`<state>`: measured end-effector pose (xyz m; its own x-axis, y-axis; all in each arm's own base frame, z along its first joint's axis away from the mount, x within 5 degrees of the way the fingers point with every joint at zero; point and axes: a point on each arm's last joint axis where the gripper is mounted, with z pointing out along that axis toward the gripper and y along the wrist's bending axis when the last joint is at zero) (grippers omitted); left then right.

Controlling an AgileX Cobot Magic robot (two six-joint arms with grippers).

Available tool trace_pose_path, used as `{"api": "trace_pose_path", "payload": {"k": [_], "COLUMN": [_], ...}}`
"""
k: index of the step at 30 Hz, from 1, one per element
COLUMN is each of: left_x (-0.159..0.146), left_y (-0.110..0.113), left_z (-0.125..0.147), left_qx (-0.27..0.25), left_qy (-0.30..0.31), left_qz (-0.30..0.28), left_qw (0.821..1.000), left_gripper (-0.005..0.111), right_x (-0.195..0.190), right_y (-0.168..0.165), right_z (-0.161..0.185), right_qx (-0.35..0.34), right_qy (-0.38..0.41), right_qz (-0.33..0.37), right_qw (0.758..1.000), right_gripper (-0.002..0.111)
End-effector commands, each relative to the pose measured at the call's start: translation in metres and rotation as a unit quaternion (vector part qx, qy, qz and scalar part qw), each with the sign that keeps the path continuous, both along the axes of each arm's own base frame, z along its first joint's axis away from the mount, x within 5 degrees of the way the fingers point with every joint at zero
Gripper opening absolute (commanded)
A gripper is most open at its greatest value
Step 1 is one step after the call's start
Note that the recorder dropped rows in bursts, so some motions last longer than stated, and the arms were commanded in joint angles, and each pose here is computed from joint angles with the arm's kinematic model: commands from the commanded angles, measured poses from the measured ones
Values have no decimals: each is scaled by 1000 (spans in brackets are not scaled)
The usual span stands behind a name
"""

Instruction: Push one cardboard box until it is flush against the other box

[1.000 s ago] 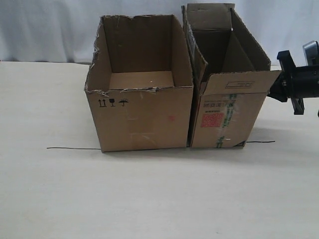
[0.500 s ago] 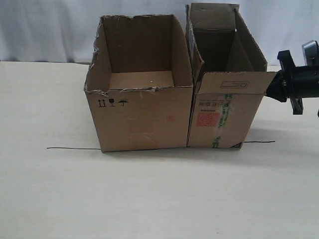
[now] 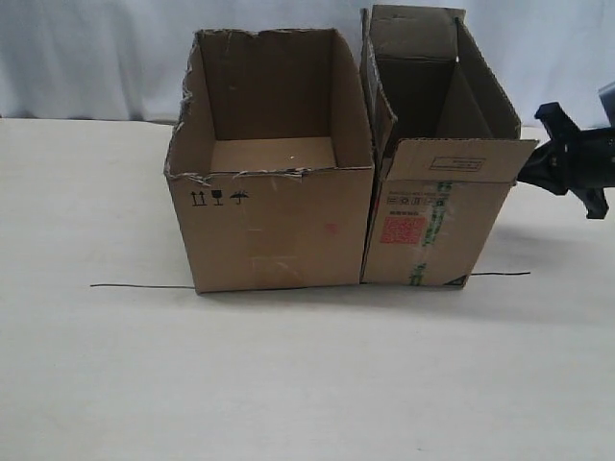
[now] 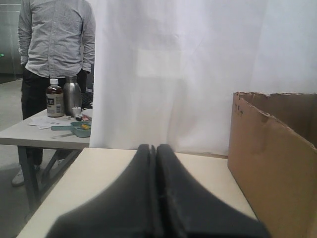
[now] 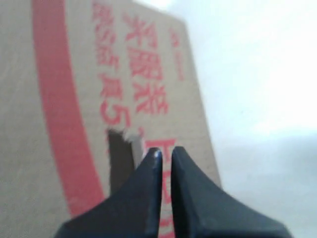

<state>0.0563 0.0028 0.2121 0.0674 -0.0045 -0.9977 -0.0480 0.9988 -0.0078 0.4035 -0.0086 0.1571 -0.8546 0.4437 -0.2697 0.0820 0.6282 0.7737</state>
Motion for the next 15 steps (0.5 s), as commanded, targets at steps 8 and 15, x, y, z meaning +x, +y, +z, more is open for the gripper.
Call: {"api": "trace_pose_path", "payload": {"k": [8,15], "left_x": [0,0], "left_y": [0,0], "left_z": [0,0], "left_qx": [-1,-1], "left_qy": [-2,-2], "left_qz": [-1,-1], "left_qw": [1000,1000], "left_gripper": [0,0], "right_x": [39,50], "right_y": [2,0], "right_z": [-21,-21], "right_qx": [82,85], "right_qy": [1,-6], "right_qz": [13,7], "right_qw": [997,996], "right_gripper": [5,5]}}
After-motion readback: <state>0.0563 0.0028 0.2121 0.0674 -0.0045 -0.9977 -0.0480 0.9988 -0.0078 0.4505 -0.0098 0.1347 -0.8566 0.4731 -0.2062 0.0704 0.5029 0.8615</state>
